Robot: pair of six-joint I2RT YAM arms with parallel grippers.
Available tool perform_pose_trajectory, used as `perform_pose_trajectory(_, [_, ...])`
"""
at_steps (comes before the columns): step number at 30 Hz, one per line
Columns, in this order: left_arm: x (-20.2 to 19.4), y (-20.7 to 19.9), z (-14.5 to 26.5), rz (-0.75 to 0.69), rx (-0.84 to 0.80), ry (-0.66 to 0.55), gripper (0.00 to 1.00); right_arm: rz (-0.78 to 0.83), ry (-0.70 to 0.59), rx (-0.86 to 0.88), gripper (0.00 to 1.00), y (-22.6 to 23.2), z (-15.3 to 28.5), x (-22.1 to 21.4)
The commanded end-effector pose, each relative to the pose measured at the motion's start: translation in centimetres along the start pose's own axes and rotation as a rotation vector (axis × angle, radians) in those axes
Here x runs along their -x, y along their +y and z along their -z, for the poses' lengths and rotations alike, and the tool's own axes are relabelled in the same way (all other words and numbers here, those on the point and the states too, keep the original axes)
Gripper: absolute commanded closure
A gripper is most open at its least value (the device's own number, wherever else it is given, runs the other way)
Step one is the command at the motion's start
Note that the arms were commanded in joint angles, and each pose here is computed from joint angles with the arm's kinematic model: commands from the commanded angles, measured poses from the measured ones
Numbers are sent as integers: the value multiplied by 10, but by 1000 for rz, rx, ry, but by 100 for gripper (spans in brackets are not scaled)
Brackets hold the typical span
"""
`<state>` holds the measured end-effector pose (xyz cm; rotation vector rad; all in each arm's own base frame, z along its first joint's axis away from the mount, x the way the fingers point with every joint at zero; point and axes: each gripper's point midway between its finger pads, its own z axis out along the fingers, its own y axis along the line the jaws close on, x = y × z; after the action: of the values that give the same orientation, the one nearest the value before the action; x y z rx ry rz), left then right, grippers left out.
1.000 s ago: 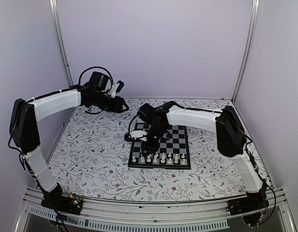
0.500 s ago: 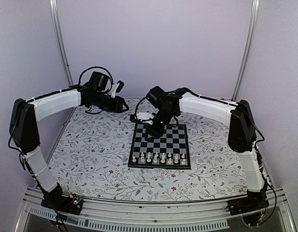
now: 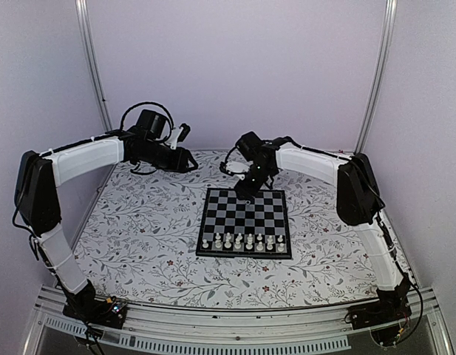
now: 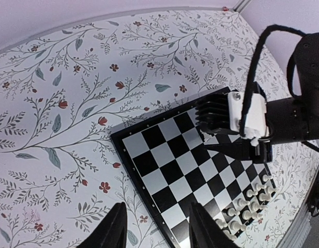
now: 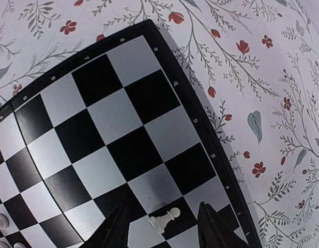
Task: Set up the chess pieces on the board
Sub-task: Pick up the chess piece from the chessboard.
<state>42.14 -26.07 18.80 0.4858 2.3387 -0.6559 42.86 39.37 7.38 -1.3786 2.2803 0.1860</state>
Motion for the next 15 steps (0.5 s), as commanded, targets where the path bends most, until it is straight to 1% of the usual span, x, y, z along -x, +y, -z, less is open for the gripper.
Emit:
perform_pose_trajectory(1, [-2,5,0,3,-2,7,57,-53,2,-39,52,-10,-15,2])
perform_pose_trajectory(7, [-3,5,-1,5,-3,9,57,-75,43,-30,53,-10,-30,-11])
perform_pose_trajectory(15, [-4,4,-2,5,-6,13,57,-110,84,-18,55,-11,-34,-31])
